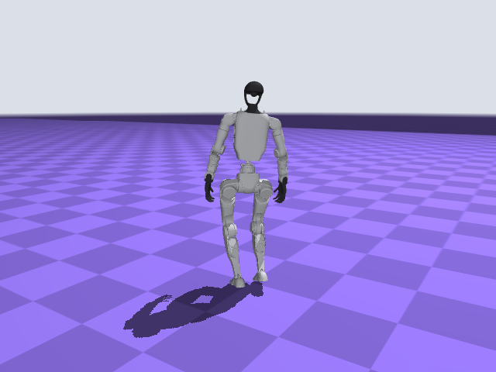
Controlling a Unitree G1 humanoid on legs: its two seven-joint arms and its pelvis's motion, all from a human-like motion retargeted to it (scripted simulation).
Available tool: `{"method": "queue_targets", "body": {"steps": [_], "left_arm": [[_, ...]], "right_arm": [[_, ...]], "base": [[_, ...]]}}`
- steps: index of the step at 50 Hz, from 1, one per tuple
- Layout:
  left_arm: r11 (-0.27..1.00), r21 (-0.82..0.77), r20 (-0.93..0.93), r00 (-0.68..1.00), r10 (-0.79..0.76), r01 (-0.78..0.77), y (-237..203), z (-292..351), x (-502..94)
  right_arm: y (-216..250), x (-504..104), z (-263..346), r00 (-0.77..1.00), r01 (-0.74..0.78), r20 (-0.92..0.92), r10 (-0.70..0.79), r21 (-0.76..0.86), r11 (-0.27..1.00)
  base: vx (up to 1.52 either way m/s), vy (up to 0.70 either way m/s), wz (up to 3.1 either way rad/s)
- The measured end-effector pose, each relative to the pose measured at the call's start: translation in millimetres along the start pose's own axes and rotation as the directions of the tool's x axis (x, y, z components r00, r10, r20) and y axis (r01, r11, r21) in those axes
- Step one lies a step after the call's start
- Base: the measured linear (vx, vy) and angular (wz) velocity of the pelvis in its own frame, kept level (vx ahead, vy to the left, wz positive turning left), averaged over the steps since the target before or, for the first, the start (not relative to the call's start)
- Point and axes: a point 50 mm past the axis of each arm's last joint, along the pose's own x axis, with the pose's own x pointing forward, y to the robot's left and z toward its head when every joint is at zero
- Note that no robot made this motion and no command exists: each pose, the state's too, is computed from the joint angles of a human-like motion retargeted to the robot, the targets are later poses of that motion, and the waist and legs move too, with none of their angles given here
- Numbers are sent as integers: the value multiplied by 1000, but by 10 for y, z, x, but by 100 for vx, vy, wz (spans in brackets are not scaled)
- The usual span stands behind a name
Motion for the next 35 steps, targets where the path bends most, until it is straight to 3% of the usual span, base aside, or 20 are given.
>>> {"method": "queue_targets", "body": {"steps": [15, 25, 35], "left_arm": [[994, 93, 14, 998, 53, -54, 6, 182, 29], [998, -71, 64, 998, 5, 0, -105, 191, 33], [990, 104, 101, 991, 86, -97, 87, 406, 14]], "right_arm": [[160, 81, 461, 996, 16, 88, -7, -101, 995], [71, 46, 164, 999, 15, 27, -16, 46, 999], [-82, 35, 256, 997, 61, 50, -67, 113, 992]], "base": [[-4, -3, -20], [0, 0, -2], [-3, 1, 11]]}}
